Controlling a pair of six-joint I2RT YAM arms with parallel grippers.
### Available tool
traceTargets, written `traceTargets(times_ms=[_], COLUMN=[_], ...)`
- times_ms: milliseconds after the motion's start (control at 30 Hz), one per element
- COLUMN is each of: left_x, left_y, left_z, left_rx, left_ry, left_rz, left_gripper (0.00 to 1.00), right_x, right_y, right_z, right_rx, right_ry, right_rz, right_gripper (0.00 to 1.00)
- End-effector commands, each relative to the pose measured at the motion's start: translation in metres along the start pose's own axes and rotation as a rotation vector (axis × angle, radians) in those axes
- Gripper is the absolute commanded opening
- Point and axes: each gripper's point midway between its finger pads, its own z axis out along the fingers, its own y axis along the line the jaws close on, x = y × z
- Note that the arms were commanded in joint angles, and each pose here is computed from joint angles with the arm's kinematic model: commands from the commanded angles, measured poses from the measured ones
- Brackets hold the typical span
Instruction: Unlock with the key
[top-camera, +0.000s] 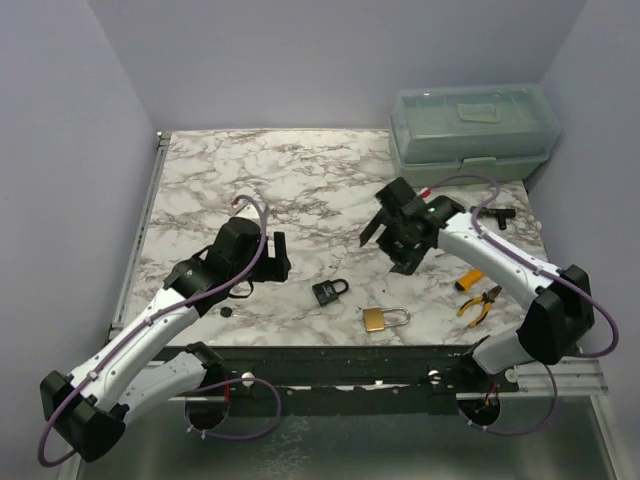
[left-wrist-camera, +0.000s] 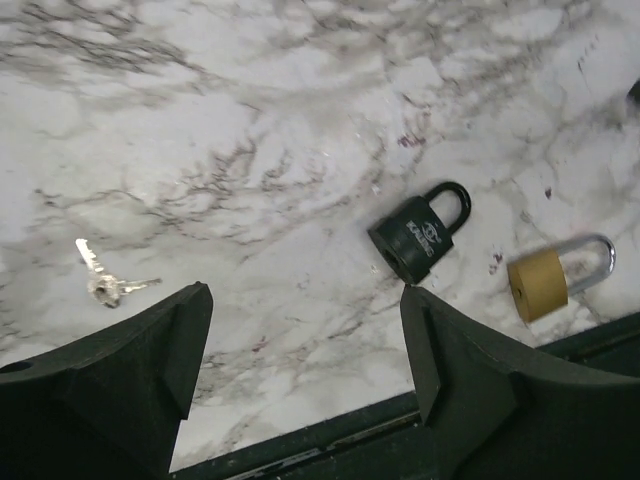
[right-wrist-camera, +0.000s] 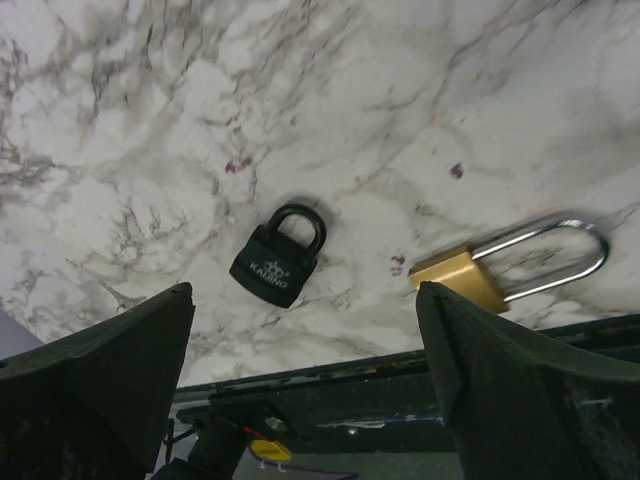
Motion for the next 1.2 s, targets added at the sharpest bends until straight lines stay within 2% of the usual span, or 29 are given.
traceTargets(times_ms=[0,167,300,667,967,1167], left_x=[-0.035,-0.042,-0.044,-0.043,-0.043,-0.044], left_y=[0.038,0.045,0.050,0.052,0.052,0.053], left_z=[-0.036,-0.055,-0.061,-0.059,-0.060,-0.061], left_rx=[-0.203,-0.208,-0.229,-0.240,-0.239,-0.242], left_ry=[-0.212,-0.303,-0.332,-0.326,-0.329,-0.332], left_rz=[-0.079,-0.118,-0.142,-0.145,-0.145,-0.147], left_gripper=[0.83,0.85,0.85,0.85,0.85,0.85], right_x=[0.048,0.104,0.126,0.141,0.139,0.145], right_y=[0.012,0.023,0.026,0.023,0.031,0.033], right_z=[0.007,0.040,0.060,0.095,0.100,0.107], right_rx=[0.110,0.187,0.236,0.286,0.281,0.304], right_ry=[-0.034,0.057,0.074,0.078,0.050,0.061], right_rz=[0.076,0.074,0.064,0.056,0.065,0.052], right_gripper=[1.00,1.00,1.00,1.00,1.00,0.96])
